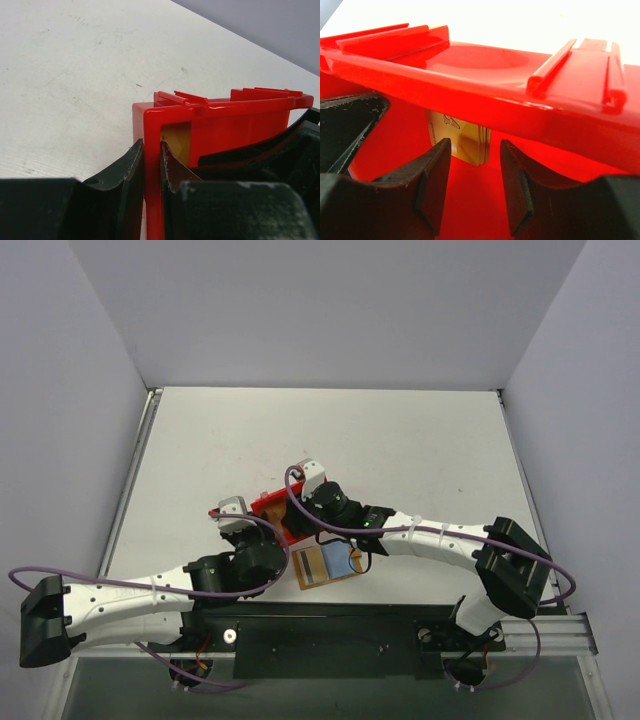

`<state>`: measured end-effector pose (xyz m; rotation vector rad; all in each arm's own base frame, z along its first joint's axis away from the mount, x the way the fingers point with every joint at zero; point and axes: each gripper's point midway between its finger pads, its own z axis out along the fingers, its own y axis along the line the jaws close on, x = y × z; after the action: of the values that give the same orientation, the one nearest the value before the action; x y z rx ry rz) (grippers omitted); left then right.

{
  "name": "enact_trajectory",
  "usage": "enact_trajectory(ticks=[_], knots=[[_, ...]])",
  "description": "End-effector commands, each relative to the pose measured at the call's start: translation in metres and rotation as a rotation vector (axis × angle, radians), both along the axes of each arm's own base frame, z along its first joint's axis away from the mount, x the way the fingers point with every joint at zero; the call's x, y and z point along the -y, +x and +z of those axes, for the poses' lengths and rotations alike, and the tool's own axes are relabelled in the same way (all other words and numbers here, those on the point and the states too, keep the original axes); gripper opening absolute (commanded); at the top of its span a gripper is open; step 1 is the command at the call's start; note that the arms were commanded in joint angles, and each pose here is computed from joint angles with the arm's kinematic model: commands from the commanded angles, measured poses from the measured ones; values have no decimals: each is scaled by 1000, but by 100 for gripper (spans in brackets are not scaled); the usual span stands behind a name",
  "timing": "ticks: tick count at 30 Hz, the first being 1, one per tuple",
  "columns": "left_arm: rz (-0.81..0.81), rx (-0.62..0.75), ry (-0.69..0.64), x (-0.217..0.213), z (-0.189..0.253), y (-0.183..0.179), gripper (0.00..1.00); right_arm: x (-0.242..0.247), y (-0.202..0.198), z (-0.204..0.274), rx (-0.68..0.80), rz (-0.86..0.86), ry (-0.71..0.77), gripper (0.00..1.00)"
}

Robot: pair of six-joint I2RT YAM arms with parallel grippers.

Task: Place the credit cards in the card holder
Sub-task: Pick up the credit card from the storage box.

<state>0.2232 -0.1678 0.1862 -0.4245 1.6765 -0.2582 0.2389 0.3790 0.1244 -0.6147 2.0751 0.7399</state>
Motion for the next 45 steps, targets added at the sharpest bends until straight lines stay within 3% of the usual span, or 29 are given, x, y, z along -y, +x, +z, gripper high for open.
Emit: enact_trajectory(ticks=[1,16,32,45], knots=[[-1,54,-200,14,39,2,0,-11,5,13,26,1,22,40],[-56,21,-320,9,48,-7,0,-17,-6,17,7,78,100,40],[-138,-34,-435,32,59,-10,0,-6,4,2,72,39,-14,40],[-158,-42,-478,37,67,-2,0,-25,-9,-6,29,128,-9,40]])
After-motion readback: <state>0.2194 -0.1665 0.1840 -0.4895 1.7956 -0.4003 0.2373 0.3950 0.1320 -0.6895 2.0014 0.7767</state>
